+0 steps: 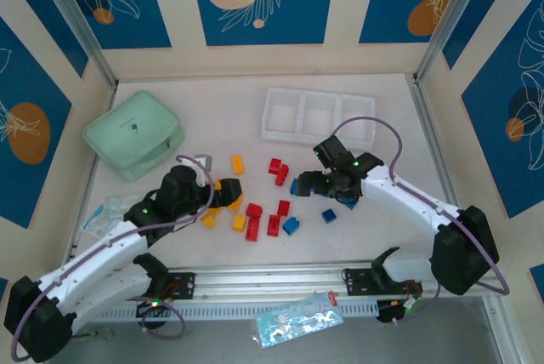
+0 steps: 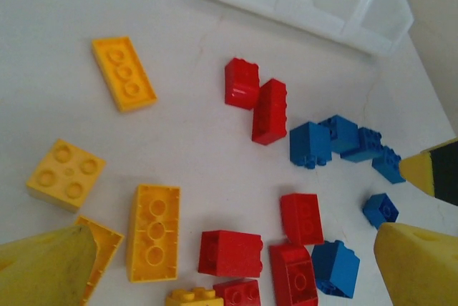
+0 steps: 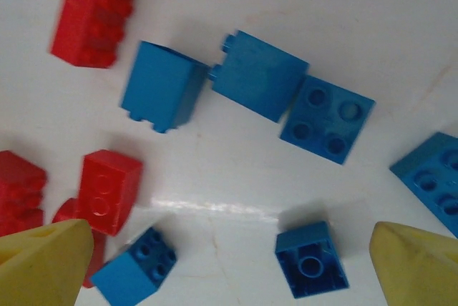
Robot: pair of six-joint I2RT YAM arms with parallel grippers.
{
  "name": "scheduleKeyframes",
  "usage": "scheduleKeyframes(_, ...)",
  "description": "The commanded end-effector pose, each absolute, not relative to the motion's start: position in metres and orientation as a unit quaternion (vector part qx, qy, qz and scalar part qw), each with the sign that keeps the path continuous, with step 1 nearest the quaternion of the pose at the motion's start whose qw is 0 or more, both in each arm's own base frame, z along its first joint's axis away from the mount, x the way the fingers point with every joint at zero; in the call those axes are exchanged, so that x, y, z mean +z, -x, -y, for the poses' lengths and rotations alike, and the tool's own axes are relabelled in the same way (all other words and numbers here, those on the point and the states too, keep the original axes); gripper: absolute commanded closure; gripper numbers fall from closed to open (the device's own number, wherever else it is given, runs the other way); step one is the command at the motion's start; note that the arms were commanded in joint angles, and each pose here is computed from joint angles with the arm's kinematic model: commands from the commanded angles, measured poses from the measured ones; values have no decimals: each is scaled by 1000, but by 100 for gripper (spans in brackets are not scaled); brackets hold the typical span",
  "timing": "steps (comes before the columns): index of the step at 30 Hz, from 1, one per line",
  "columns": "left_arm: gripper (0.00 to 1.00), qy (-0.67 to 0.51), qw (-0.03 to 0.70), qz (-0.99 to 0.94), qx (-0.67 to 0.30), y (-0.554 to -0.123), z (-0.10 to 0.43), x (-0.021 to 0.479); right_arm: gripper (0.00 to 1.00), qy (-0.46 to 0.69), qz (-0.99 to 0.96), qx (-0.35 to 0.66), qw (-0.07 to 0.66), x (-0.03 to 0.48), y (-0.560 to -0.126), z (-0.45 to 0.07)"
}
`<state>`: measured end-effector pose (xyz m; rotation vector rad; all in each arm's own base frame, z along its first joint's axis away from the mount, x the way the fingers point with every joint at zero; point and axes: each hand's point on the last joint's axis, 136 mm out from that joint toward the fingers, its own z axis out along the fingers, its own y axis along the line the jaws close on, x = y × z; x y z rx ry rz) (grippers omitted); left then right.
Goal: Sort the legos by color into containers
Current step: Pick up the lego from the middle-right of the table.
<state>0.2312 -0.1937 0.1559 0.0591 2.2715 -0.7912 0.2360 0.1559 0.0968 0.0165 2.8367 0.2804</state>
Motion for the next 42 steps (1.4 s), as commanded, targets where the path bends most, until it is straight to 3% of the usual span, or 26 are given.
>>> scheduleKeyframes(1,1,-24,383,-866,-319,-239,208,175,3,-52,-987,61,141,92,-238,-136)
scheduleKeyframes(10,1,-36,379,-869,-317,-241,228,171,23,-75,-985,76,137,73,-255,-125)
scheduleKeyframes(21,1,-43,371,-871,-318,-244,243,165,41,-82,-985,81,127,55,-270,-124)
scheduleKeyframes(42,1,-50,359,-878,-312,-245,248,162,61,-84,-988,71,109,40,-262,-114)
